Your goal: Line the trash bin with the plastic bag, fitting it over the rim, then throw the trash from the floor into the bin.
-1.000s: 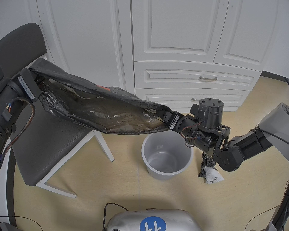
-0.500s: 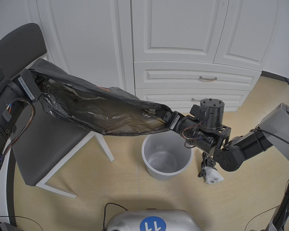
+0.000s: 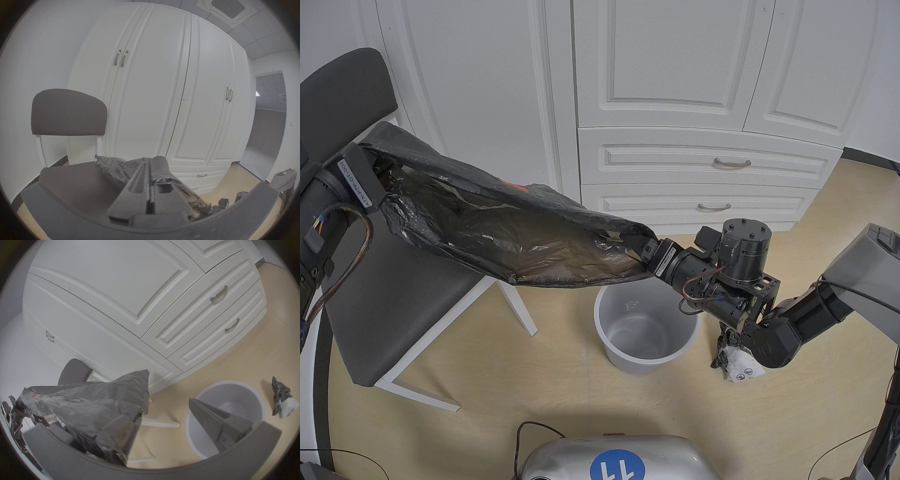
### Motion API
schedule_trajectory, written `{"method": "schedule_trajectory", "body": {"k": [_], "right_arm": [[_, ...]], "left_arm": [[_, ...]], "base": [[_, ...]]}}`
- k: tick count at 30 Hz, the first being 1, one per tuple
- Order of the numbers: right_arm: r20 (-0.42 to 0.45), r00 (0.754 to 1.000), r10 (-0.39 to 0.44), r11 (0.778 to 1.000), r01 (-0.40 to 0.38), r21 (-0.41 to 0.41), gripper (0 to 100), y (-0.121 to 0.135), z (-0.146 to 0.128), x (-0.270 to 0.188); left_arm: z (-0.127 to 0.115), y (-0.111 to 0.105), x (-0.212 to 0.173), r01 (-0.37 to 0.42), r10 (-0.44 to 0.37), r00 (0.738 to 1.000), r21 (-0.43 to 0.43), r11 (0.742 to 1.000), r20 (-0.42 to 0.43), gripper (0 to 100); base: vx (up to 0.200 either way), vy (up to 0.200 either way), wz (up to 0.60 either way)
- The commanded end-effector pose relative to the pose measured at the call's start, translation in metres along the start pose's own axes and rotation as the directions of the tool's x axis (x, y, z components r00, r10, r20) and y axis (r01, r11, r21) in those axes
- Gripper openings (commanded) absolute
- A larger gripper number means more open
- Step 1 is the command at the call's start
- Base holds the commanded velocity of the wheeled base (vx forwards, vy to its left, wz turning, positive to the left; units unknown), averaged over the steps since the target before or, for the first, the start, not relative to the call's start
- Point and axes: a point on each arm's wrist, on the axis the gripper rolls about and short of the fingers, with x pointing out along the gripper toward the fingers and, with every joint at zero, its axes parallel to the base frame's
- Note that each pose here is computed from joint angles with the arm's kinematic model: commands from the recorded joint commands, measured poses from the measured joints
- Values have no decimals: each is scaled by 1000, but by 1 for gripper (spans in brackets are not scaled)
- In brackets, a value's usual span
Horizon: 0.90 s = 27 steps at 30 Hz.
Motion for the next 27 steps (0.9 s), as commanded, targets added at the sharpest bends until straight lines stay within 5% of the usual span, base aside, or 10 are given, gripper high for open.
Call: {"method": "schedule_trajectory", "body": {"k": [1, 18, 19, 27], "right_arm": [[-17, 1000, -17, 1000, 17, -5, 100, -5, -5, 2], [-31, 999, -31, 999, 30, -46, 100, -10, -10, 3], [-32, 999, -30, 998, 28, -50, 0, -9, -10, 2], [-28, 999, -20, 998, 18, -64, 0, -3, -8, -3]], "left_arm": [[0, 0, 0, 0, 0, 1000, 0, 1000, 0, 0], [-6, -2, 2, 1, -1, 1000, 12, 1000, -19, 0], [-7, -2, 3, 1, -1, 1000, 14, 1000, -23, 0], [-8, -3, 4, 1, -1, 1000, 16, 1000, -26, 0]], "base": [[0, 0, 0], [0, 0, 0], [0, 0, 0], [0, 0, 0]]}}
